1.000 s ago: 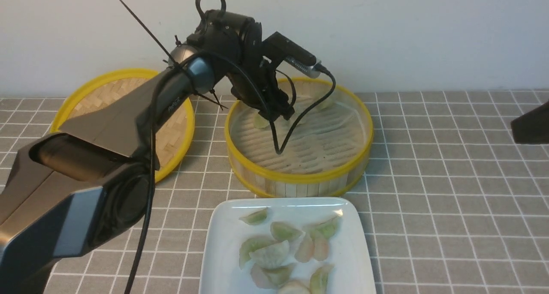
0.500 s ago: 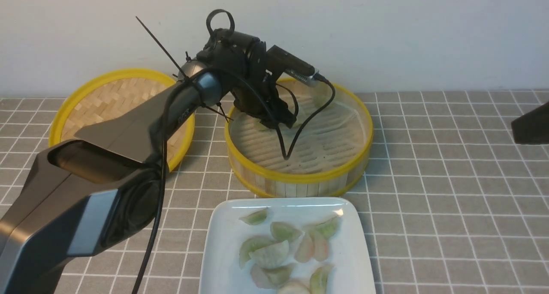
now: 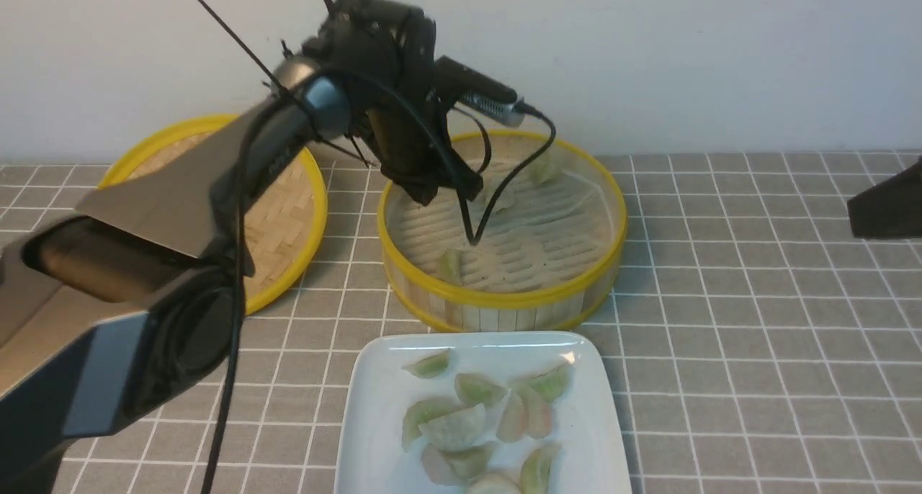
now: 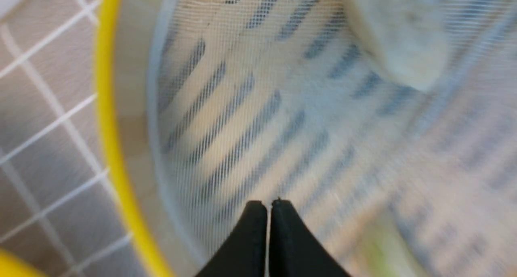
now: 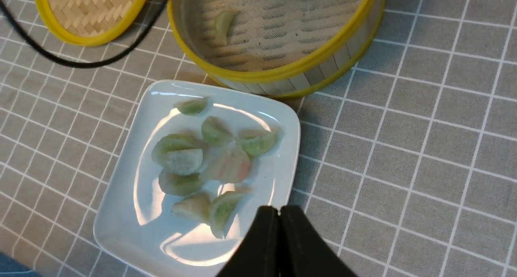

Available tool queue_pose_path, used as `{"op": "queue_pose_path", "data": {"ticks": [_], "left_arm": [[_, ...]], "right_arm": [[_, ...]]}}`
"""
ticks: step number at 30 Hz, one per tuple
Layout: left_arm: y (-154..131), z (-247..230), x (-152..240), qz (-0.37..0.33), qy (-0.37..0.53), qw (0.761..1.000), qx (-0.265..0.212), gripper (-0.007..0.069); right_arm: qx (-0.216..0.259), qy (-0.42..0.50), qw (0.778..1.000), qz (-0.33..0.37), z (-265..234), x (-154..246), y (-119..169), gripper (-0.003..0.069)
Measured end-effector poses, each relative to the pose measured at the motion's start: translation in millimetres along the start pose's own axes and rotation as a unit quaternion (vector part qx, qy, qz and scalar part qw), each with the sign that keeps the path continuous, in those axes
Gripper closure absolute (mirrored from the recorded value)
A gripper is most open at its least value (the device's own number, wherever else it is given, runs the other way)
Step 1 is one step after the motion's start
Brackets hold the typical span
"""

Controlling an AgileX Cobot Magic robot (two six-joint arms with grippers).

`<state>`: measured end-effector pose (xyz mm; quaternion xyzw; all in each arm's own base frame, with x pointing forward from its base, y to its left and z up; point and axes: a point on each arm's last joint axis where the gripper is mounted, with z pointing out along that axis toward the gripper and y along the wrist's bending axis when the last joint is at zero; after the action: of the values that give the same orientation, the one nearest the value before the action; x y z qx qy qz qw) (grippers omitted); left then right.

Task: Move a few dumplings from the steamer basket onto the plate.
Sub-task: Use the left arm to grab a dumpling from the steamer

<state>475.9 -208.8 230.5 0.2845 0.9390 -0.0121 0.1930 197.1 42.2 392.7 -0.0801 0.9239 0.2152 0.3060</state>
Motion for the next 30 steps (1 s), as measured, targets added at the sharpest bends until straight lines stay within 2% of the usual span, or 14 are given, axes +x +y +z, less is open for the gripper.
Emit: {"op": "queue_pose_path", "data": {"ticks": [4,7,11,12,15,17,21,25,30], "left_arm": [[-6,-11,-2,-0.029,-0.010,0.999,0.038,0.0628],[-13,-9,-3,-0.068,-0.010,0.995,0.075,0.0592],[-24,-1,0,-0.093,0.007,0.991,0.091,0.0500],[-30,4,4,-0.099,0.021,0.991,0.089,0.0434],[-38,15,10,-0.105,0.045,0.990,0.087,0.0342],[-42,22,14,-0.108,0.059,0.989,0.079,0.0267],[-39,28,17,-0.116,0.067,0.990,0.053,0.0181],[-37,35,18,-0.123,0.074,0.989,0.040,0.0156],[-39,48,22,-0.128,0.087,0.987,0.044,0.0169]], "right_arm": [[-0.006,0.000,1.000,0.004,1,0,1,0.0671],[-0.017,0.006,1.000,0.012,5,3,1,0.0671],[-0.025,0.012,0.999,0.020,8,6,1,0.0671],[-0.027,0.013,0.999,0.018,9,7,1,0.0671],[-0.029,0.013,0.999,0.010,9,7,1,0.0671],[-0.029,0.014,0.999,0.005,10,7,0,0.0670],[-0.031,0.014,0.999,0.003,10,7,1,0.0670],[-0.031,0.014,0.999,0.003,10,7,1,0.0670],[-0.031,0.013,0.999,0.004,10,7,1,0.0670]]}}
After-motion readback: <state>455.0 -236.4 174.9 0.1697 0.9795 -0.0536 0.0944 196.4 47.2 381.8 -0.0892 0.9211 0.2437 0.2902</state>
